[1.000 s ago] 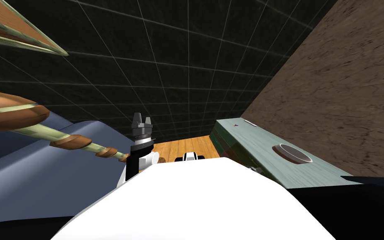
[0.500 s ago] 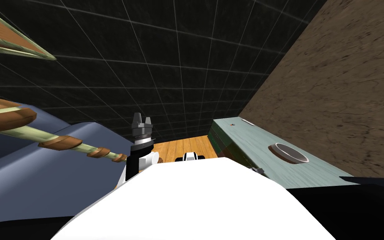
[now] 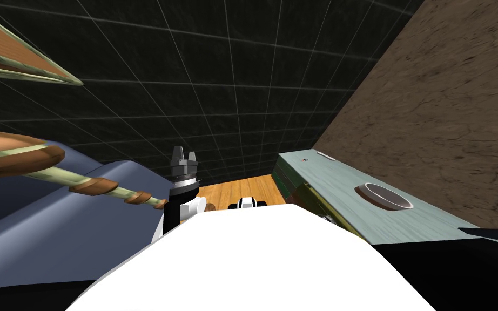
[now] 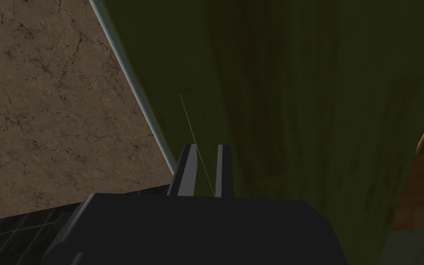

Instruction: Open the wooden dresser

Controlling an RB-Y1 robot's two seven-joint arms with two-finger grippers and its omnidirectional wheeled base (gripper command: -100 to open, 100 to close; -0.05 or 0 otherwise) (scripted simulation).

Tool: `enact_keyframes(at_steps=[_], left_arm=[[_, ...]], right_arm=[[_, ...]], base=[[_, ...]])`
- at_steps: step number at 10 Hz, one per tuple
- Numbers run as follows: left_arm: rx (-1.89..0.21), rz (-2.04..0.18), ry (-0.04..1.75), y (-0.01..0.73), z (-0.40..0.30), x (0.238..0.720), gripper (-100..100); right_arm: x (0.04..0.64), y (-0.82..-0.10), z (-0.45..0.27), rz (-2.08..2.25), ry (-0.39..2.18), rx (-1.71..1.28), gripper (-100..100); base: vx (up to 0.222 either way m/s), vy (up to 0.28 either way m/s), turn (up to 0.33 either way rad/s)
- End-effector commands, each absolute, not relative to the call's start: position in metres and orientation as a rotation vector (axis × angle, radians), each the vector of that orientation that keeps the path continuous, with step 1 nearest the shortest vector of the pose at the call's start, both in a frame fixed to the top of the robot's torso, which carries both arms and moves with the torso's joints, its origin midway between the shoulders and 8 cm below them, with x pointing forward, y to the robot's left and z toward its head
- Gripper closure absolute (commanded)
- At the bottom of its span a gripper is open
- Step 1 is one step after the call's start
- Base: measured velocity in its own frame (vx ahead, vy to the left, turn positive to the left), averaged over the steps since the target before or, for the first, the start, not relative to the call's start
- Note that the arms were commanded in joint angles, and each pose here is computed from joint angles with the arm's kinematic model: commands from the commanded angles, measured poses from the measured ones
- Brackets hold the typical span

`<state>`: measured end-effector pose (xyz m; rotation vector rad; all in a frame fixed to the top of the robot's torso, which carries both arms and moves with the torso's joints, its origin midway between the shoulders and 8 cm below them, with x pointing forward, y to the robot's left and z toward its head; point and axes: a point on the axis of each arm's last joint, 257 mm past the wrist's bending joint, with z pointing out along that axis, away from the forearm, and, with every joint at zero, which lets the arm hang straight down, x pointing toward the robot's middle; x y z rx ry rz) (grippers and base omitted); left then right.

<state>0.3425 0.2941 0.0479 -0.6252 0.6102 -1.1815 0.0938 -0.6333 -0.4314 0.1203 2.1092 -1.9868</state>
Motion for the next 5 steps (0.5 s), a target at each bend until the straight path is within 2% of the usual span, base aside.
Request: enact_keyframes(at_steps=[1,3,5], left_arm=[[-0.625,-1.181,0.61,0.2941,0.0479,0.3425,0],[-0.625,-1.181,0.61,0.2941,0.0479,0.3425,0],[-0.625,-1.181,0.61,0.2941,0.0479,0.3425,0]], right_arm=[[0.0955,-0.6398,-0.4248,-2.004,2.091,0.123,100],[0.097,-0.6332,-0.4336,-1.975,2.116,0.116,100],[0.0995,-0.6359,-0.4293,-1.985,2.103,0.115,100]], base=[[-0.019,0.167,-0.001],[-0.012,0.11,-0.009],[-0.036,0.197,-0.015]])
